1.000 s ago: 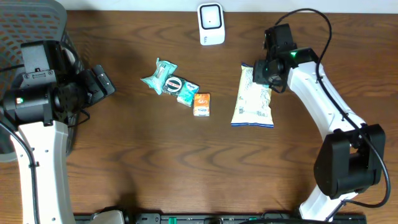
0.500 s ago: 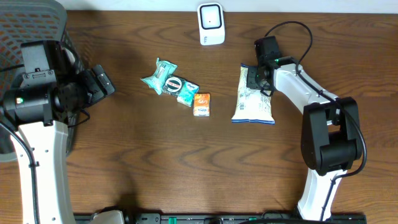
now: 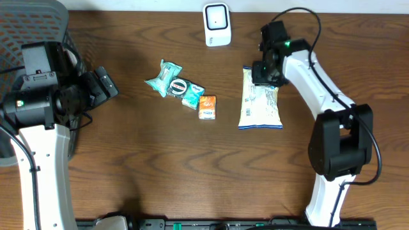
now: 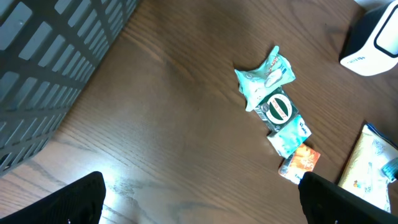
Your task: Scan the item barcode
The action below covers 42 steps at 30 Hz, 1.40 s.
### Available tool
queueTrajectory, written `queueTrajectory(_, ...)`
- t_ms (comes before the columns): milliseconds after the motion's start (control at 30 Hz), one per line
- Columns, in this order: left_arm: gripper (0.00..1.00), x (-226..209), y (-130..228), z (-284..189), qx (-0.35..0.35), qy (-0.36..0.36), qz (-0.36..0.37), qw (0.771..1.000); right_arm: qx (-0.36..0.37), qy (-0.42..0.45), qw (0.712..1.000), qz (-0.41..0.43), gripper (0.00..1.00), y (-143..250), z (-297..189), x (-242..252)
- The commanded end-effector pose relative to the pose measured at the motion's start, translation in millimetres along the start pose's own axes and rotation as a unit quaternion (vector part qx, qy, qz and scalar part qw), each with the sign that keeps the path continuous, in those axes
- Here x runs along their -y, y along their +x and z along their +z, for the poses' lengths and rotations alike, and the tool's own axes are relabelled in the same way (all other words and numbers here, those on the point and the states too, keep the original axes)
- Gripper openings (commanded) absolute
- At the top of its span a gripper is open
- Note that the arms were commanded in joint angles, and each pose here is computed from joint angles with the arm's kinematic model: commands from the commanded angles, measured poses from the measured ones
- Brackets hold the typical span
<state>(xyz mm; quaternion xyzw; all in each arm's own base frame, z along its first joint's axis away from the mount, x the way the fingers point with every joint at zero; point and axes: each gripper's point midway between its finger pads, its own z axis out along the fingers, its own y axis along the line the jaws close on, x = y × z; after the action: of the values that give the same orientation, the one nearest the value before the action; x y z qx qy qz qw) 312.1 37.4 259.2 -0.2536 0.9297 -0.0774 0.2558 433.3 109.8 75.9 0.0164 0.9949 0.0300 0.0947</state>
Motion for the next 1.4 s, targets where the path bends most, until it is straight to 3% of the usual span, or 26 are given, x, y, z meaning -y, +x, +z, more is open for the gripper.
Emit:
queueTrajectory(0, 0.98, 2, -5, -5, 0.007, 0.004, -0.002, 1.000, -0.027, 0.004, 1.000, -0.007, 0.30, 16, -13, 0)
queueTrajectory(133, 0.97, 2, -5, -5, 0.007, 0.004, -0.002, 1.000, -0.081, 0.019, 0.997, -0.010, 0.26, 50, 6, 7)
queueTrajectory(333, 0.98, 2, -5, -5, 0.007, 0.004, -0.002, 1.000, -0.098, 0.027, 0.995, -0.015, 0.31, 83, 52, 15)
queueTrajectory(467, 0.97, 2, -5, -5, 0.007, 0.004, -0.002, 1.000, -0.116, 0.059, 0.992, 0.000, 0.30, 96, 54, 29)
queueTrajectory(667, 0.98, 2, -5, -5, 0.007, 0.004, -0.002, 1.000, -0.097, 0.086, 0.992, 0.003, 0.43, 77, 17, 38)
queueTrajectory(867, 0.98, 2, -5, -5, 0.007, 0.004, -0.002, 1.000, -0.021, 0.082, 0.996, 0.005, 0.66, 32, -20, 31)
queueTrajectory(933, 0.98, 2, -5, -5, 0.007, 0.005, -0.002, 1.000, 0.007, 0.093, 0.996, 0.007, 0.69, 19, -20, 34)
queueTrajectory(1100, 0.98, 2, -5, -5, 0.007, 0.004, -0.002, 1.000, 0.032, 0.103, 0.994, 0.009, 0.64, 9, -6, 37)
queueTrajectory(1367, 0.97, 2, -5, -5, 0.007, 0.004, -0.002, 1.000, 0.060, 0.086, 0.994, 0.012, 0.67, 10, 39, 35)
